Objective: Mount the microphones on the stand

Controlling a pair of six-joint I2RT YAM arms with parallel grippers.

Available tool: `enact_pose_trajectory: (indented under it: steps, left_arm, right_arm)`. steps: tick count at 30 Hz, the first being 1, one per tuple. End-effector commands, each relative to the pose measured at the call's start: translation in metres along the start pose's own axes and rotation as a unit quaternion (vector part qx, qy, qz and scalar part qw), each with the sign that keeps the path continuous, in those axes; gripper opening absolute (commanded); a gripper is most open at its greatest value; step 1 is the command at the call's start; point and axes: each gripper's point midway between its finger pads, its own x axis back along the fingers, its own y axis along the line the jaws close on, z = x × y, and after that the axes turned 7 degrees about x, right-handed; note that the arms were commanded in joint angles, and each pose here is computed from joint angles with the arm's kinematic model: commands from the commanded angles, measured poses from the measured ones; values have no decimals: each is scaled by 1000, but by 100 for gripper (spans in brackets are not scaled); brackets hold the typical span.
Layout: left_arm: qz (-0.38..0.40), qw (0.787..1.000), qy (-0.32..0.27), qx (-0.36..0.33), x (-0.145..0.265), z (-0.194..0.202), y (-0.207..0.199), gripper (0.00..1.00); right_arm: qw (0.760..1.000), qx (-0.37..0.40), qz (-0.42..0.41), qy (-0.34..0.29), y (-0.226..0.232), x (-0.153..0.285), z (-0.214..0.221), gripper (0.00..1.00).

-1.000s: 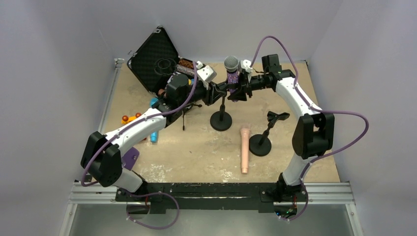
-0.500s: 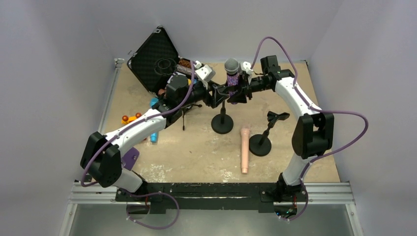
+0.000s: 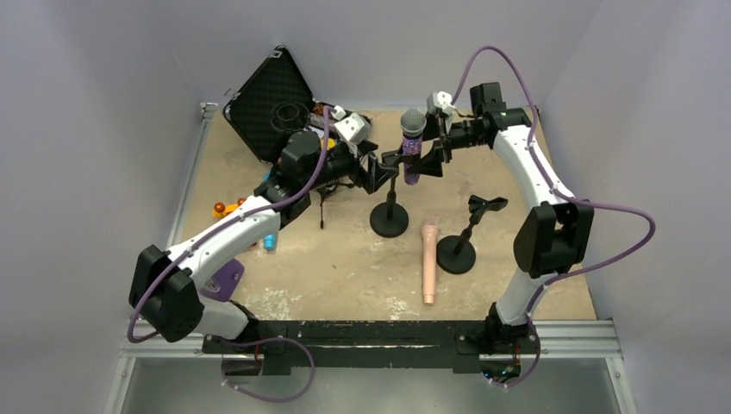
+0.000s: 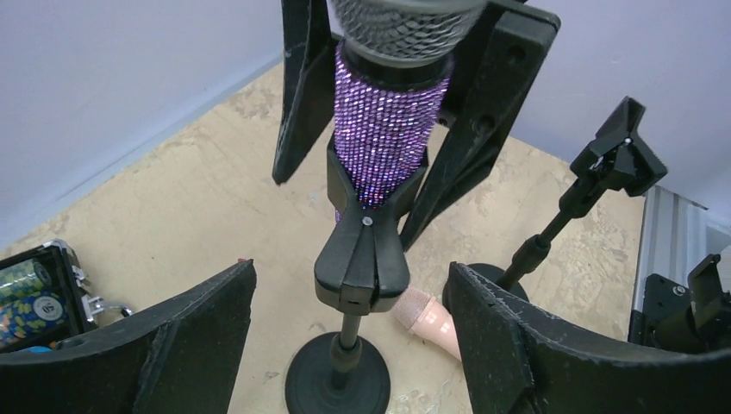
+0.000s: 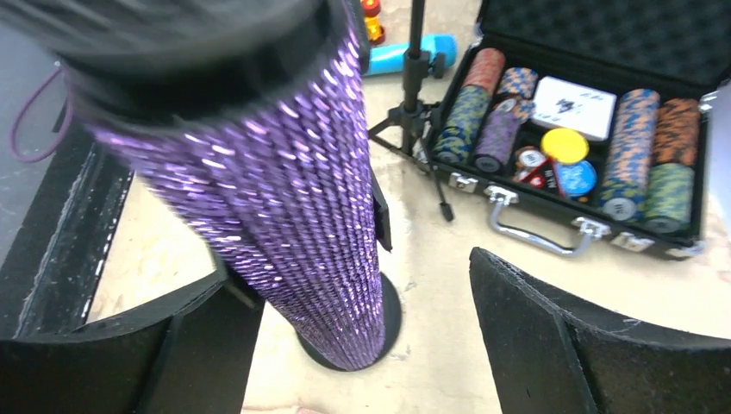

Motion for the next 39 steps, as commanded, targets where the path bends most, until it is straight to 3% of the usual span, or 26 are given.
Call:
enact_pose_trajectory:
  steps: [1,8,14,26,30,34,39]
  left_arm:
    - [0,998,-45,-47,25,-38,-14,87]
    - [-10,998,-41,-50,62,-42,-26,88]
    - [-18,999,-32,-27,99,-22,-36,88]
    - [-56,998,-32,20,161,24,-41,87]
    - [-65,997,-28,26,168,30,-40,87]
    - [-68,997,-27,31,173,35,-41,85]
    - [-80,996,-22,30,181,40,-38,85]
  right_arm:
    - [999,46,-4,-15,6,18,-35,88]
    - [994,96,-35,-40,24,22,-49,89]
    - [992,97,-51,-54,28,15,-50,87]
    - [991,79,-63,-90,29,7,-63,70]
    - [991,75,-63,-93,27,7,-67,57]
    - [993,71,-58,-80,20,8,-69,26]
    - [996,75,10,-42,-18,29,-77,17]
